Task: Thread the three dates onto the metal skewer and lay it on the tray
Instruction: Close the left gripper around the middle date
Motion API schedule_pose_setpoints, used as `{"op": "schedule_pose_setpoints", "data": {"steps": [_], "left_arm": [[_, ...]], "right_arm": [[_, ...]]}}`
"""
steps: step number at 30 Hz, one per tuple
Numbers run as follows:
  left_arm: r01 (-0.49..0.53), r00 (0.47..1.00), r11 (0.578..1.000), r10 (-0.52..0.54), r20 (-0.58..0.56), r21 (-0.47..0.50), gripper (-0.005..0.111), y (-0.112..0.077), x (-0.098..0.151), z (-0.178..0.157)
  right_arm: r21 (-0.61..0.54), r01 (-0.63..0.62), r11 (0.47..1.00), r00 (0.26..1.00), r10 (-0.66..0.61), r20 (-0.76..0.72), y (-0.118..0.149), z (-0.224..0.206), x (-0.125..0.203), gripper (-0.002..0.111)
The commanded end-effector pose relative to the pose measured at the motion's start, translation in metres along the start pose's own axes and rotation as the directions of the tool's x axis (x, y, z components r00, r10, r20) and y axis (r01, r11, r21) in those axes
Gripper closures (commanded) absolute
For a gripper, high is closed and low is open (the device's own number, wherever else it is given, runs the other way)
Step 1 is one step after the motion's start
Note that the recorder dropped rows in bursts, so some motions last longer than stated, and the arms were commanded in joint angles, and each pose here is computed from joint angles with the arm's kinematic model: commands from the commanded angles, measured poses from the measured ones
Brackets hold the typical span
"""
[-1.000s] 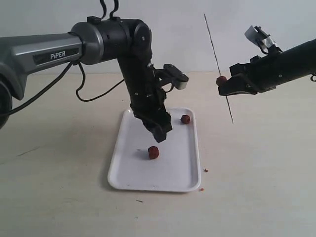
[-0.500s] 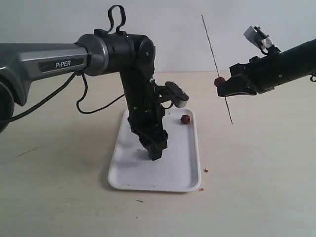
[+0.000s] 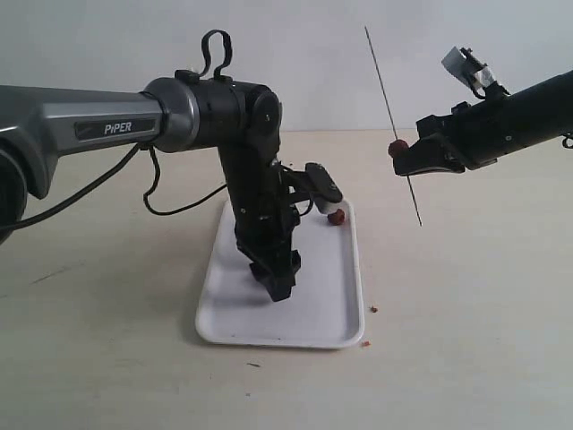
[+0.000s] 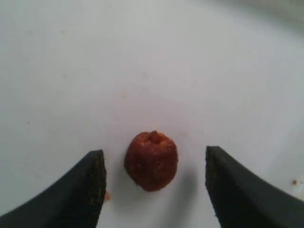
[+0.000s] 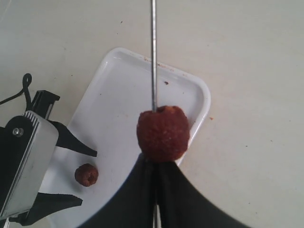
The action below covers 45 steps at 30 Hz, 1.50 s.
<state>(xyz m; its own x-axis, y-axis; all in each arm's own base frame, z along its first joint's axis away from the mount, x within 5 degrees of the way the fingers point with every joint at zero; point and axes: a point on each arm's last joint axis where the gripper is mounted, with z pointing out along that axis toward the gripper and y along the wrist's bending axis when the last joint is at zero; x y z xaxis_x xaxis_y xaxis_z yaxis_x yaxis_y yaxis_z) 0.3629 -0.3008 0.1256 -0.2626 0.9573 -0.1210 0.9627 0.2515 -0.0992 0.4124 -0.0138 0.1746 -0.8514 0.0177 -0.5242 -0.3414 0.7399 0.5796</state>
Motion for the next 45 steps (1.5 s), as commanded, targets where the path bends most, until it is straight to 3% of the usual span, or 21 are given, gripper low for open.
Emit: {"op": "schedule_pose_setpoints", "data": {"steps": [1, 13, 26, 31, 38, 45], "left_arm": [[-0.021, 0.999, 0.999, 0.022, 0.025, -0.031, 0.046, 0.0, -0.003, -0.005], [-0.058, 0.996, 0.996, 0.062, 0.057, -0.061, 0.046, 0.002, -0.006, -0.005], [-0.07, 0.997, 0.997, 0.07, 0.012, -0.024, 0.046, 0.002, -0.002, 0.01], [-0.078, 0.997, 0.997, 0.078, -0.011, -0.002, 0.067, 0.0, 0.0, 0.01], [-0.04, 0.997, 0.999, 0.04, 0.067, -0.006, 0.067, 0.002, -0.005, 0.007], [-0.041, 0.997, 0.999, 0.041, 0.066, -0.001, 0.068, 0.002, -0.005, 0.007]], "right_arm": [[-0.008, 0.006, 1.0, 1.0, -0.006, 0.019, 0.004, -0.004, -0.003, 0.108], [-0.011, 0.006, 1.0, 1.0, -0.006, 0.018, 0.004, -0.004, -0.003, 0.108], [-0.009, 0.006, 1.0, 1.0, -0.006, 0.019, 0.004, -0.004, -0.003, 0.108], [-0.011, 0.006, 1.0, 1.0, -0.006, 0.018, 0.004, -0.004, -0.003, 0.108], [-0.012, 0.007, 1.0, 1.0, -0.007, 0.016, 0.004, -0.004, -0.003, 0.108], [-0.021, 0.008, 1.0, 1.0, -0.008, 0.009, 0.005, -0.004, -0.002, 0.108]]}}
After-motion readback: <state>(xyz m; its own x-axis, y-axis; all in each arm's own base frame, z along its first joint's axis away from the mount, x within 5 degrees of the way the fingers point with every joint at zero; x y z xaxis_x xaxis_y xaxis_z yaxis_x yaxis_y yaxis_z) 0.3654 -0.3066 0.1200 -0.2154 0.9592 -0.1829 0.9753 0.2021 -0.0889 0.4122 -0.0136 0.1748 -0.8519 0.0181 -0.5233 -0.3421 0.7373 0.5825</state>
